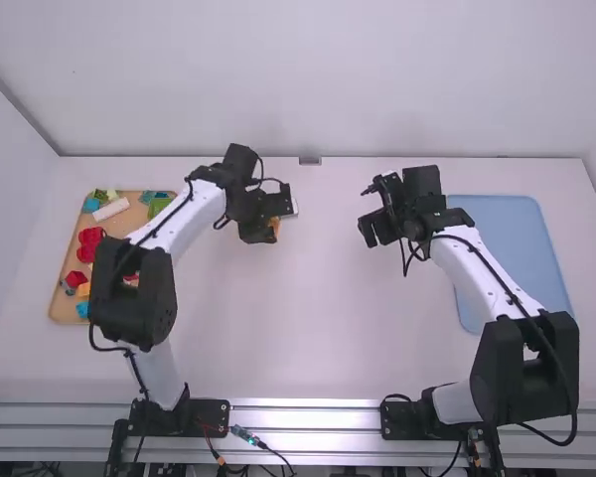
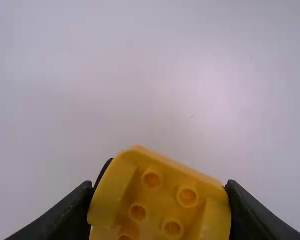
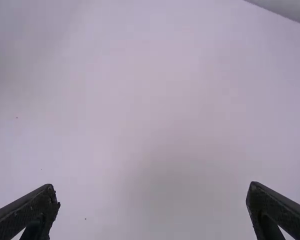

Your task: Assemble lego blocks to make yellow taxi

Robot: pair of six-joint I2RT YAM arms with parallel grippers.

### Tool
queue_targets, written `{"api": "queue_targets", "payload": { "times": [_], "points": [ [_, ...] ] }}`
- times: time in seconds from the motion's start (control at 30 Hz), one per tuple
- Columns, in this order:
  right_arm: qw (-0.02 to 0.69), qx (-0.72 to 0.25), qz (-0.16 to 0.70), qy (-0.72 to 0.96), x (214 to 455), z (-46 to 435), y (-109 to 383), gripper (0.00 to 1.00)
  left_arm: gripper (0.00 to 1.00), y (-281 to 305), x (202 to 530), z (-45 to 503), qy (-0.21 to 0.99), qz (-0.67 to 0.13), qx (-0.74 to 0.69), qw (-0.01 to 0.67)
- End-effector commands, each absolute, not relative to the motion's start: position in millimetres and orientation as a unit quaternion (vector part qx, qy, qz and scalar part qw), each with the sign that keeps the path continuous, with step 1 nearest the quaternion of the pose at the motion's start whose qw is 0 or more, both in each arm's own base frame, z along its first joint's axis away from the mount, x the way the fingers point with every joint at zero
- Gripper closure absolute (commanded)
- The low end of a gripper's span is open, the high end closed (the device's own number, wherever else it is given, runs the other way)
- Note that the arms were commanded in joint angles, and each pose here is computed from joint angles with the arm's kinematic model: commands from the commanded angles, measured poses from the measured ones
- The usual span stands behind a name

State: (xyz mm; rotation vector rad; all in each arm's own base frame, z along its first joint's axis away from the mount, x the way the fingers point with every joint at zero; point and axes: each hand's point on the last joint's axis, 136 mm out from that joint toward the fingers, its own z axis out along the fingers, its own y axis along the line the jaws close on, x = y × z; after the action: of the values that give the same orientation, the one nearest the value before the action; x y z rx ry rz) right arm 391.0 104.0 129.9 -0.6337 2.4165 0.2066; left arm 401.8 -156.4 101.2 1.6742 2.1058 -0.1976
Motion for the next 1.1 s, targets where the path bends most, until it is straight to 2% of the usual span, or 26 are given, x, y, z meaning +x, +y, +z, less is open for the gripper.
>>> {"api": "queue_targets", "payload": {
  "times": [0.0,0.13,0.17,0.23,0.47,0.5,0.67,0.77,1.07],
  "points": [
    [0.319,-0.231,0.081,0.916,397,139,102,0.01,0.68,-176,383,80,0.776,-0.066,0.59,0.214],
    [0.318,-0.226,0.081,0.917,397,139,98,0.01,0.67,-200,378,60,0.782,-0.031,0.583,0.219],
    [0.317,-0.224,0.081,0.918,397,138,97,0.01,0.58,-212,373,54,0.785,-0.033,0.579,0.217],
    [0.317,-0.215,0.082,0.92,398,139,94,0.01,0.53,-222,365,49,0.784,-0.042,0.583,0.209],
    [0.315,-0.251,0.117,0.908,391,140,103,0.01,0.56,-235,358,42,0.799,-0.083,0.56,0.203],
    [0.316,-0.251,0.115,0.908,389,140,102,0.01,0.59,-236,359,36,0.804,-0.085,0.554,0.2],
    [0.34,-0.242,0.091,0.904,382,145,95,0.01,0.6,-239,360,15,0.813,-0.088,0.545,0.186],
    [0.369,-0.249,0.064,0.893,369,147,94,0.01,0.64,-241,360,11,0.826,-0.099,0.526,0.177],
    [0.433,-0.237,0.053,0.868,338,141,87,0.01,0.59,-256,344,9,0.816,-0.143,0.533,0.171]
  ]
}}
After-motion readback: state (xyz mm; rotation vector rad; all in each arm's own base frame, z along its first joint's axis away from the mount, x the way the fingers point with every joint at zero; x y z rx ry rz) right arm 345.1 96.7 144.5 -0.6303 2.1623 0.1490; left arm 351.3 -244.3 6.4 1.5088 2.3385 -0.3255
